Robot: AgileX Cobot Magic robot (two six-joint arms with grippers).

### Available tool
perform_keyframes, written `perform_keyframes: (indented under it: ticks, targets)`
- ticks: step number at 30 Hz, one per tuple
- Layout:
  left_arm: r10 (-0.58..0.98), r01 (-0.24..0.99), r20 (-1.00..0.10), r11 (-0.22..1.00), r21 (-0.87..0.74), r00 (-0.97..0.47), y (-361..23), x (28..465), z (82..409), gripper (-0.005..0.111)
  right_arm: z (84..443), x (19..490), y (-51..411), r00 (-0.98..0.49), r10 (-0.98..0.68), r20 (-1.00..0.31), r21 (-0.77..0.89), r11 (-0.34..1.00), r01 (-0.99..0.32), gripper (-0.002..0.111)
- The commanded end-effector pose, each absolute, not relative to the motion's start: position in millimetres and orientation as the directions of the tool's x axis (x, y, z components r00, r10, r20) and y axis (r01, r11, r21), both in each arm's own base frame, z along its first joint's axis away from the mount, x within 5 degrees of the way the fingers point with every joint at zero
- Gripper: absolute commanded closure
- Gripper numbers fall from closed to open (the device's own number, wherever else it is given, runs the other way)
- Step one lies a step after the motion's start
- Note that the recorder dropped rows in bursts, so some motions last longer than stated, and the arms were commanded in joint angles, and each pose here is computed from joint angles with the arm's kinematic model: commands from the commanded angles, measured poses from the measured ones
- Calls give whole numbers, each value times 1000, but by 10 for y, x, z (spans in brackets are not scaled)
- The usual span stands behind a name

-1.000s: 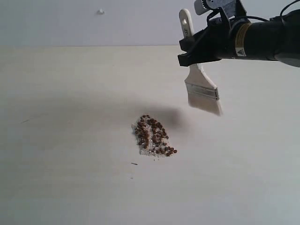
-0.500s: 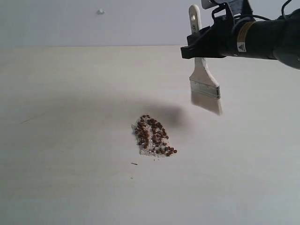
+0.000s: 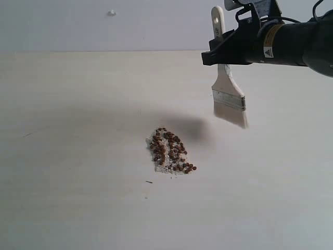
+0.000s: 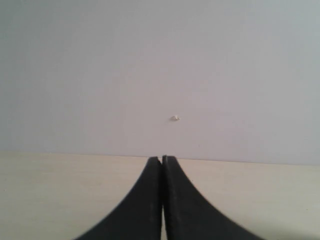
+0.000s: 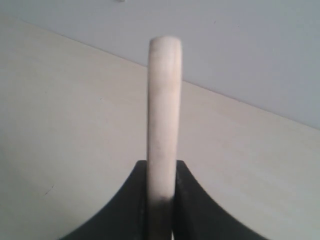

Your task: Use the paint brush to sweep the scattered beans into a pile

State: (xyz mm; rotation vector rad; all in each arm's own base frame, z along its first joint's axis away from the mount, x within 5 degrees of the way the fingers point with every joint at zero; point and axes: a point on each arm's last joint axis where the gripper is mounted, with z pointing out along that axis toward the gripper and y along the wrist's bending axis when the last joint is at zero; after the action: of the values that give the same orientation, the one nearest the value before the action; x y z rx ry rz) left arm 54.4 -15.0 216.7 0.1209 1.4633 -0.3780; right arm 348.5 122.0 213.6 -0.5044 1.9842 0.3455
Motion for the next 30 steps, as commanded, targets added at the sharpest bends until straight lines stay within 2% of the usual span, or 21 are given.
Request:
perform_keyframes:
  ticks: [1,27,30]
  targets:
    - [-179,321,-982,935,-150,64,-148,540,2160,107,2144,3479,1225,-392,-197,-899,24,870,-492,108]
    - [-179,321,-982,935,-150,64,-148,540,2160,107,2144,3479,1225,-390,-200,-899,20,869,-494,108]
    - [-179,321,-982,935,-150,64,-148,540,2160,107,2150,3493,1207,-397,-170,-902,37,886,-462,108]
